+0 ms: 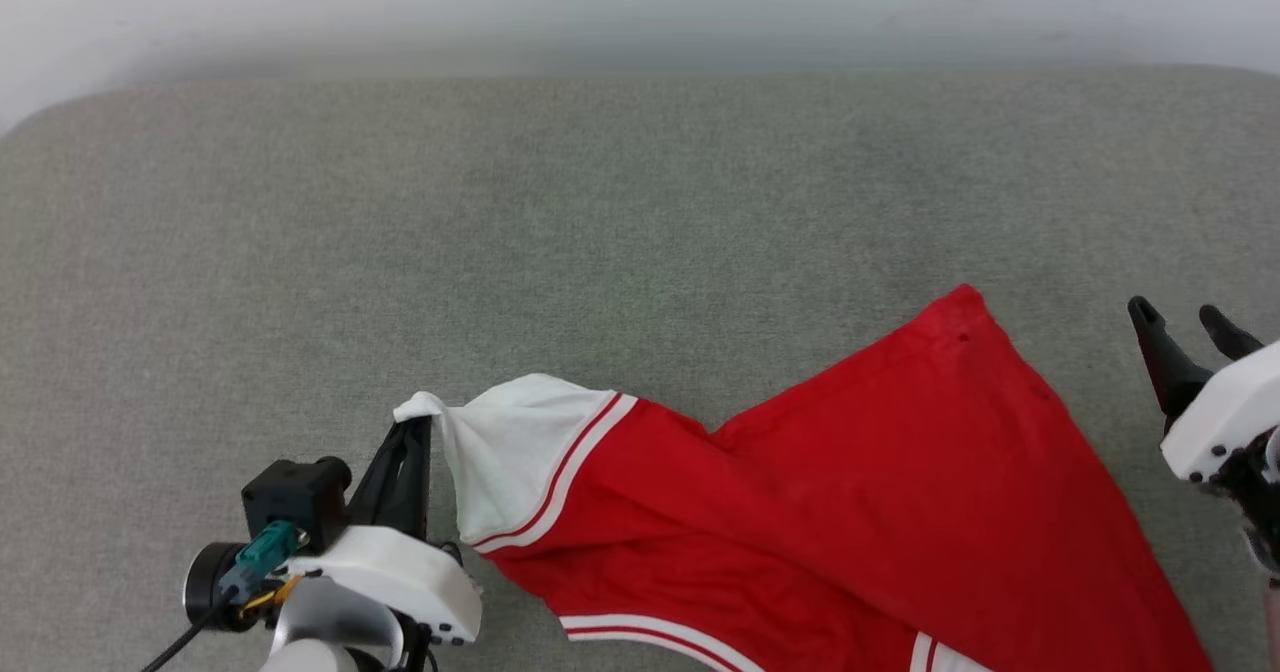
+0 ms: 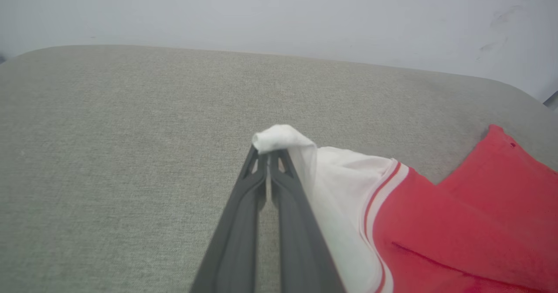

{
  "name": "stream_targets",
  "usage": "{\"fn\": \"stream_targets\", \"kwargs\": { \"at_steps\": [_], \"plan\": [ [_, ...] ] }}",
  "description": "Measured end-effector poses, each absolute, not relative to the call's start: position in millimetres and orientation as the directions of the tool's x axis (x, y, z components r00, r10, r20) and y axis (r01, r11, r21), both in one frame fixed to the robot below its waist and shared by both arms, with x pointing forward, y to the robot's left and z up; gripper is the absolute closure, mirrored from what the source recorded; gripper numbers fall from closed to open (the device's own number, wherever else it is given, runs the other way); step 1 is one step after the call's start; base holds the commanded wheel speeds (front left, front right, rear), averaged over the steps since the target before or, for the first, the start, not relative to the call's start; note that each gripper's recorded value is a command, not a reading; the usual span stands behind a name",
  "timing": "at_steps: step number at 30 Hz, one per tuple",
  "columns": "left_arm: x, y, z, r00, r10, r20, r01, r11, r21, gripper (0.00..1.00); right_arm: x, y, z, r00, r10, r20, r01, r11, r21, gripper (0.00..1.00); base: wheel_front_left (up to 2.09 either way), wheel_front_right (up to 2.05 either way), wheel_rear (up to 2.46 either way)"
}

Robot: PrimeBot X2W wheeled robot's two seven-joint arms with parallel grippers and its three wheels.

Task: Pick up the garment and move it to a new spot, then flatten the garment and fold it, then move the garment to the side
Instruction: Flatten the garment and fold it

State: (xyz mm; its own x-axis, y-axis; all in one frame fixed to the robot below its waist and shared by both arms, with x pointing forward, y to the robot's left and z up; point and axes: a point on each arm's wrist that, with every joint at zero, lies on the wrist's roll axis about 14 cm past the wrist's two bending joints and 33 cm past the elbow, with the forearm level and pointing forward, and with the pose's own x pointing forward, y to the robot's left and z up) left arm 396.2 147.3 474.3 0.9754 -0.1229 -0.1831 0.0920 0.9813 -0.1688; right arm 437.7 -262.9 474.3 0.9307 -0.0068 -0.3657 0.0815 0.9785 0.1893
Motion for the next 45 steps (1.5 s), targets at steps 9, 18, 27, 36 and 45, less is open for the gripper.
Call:
{"fn": "stream_targets", "kwargs": {
  "at_steps": [9,18,27,36,45],
  "plan": [
    [412,146,460,0.974,-0.122,-0.194,0.088,0.981,-0.174,1.0,488,-221,421,0.692,0.149,-0.706,-0.078,0.988,0.132,0.0,0.0,0.0,0.0],
    [420,152,441,0.969,-0.1,-0.226,0.059,0.982,-0.181,1.0,489,-164,371,0.445,0.268,-0.855,-0.223,0.957,0.184,0.0,0.0,0.0,0.0],
    [417,157,436,0.967,-0.087,-0.239,0.042,0.982,-0.185,1.0,470,-163,363,0.315,0.275,-0.908,-0.223,0.952,0.211,1.0,0.0,0.0,0.0],
    [428,167,472,0.985,-0.093,-0.148,0.072,0.987,-0.142,1.0,484,-165,419,0.564,0.286,-0.775,-0.238,0.955,0.179,1.0,0.0,0.0,0.0],
    [476,166,559,0.99,-0.136,0.046,0.141,0.984,-0.107,1.0,498,-202,503,0.823,0.189,-0.536,-0.165,0.982,0.094,1.0,0.0,0.0,0.0]
  ]
}}
